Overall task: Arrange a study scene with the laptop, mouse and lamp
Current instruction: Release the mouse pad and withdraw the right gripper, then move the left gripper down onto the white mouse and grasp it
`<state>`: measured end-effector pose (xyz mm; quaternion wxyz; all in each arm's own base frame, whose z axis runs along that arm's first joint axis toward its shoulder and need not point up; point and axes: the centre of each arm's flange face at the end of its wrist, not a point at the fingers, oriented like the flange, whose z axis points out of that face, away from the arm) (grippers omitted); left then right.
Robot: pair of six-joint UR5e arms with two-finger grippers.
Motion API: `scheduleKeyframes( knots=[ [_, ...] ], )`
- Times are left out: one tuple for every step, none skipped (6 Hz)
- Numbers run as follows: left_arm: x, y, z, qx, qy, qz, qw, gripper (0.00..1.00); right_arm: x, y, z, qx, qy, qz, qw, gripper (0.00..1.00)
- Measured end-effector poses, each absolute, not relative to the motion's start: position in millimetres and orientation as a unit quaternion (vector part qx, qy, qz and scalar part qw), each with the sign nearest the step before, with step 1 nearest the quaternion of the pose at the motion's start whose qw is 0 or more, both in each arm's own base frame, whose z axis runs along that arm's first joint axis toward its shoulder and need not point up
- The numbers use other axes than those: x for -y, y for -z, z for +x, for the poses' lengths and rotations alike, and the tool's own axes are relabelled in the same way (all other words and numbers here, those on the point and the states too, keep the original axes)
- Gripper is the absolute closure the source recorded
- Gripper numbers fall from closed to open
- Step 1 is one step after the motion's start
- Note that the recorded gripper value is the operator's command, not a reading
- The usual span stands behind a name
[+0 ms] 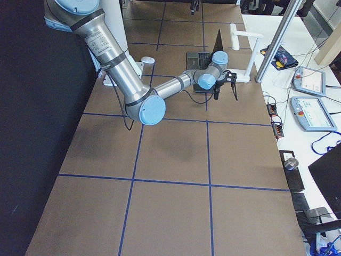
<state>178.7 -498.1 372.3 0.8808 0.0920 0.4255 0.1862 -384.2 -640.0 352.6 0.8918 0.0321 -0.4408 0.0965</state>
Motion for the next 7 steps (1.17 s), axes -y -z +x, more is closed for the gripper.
scheduleKeyframes(
  knots=[
    [471,-350,220,-0.416,-0.186,0.09,0.886,0.0,642,-371,-338,0.427,-0.066,0.031,0.902,0.0],
    [442,-328,260,-0.41,-0.182,0.086,0.89,0.0,636,-387,-284,0.408,-0.031,0.034,0.912,0.0],
    [411,-309,292,-0.409,-0.173,0.084,0.892,0.0,617,-406,-225,0.384,0.012,0.039,0.923,0.0],
    [378,-294,320,-0.408,-0.164,0.082,0.894,0.0,587,-433,-166,0.362,0.055,0.044,0.93,0.0],
    [339,-284,352,-0.403,-0.155,0.079,0.899,0.0,543,-468,-105,0.345,0.093,0.049,0.933,0.0],
    [300,-279,384,-0.396,-0.146,0.077,0.903,0.0,498,-504,-49,0.333,0.12,0.055,0.934,0.0],
    [263,-280,408,-0.392,-0.14,0.077,0.906,0.0,456,-540,5,0.323,0.144,0.06,0.933,0.0]
  ],
)
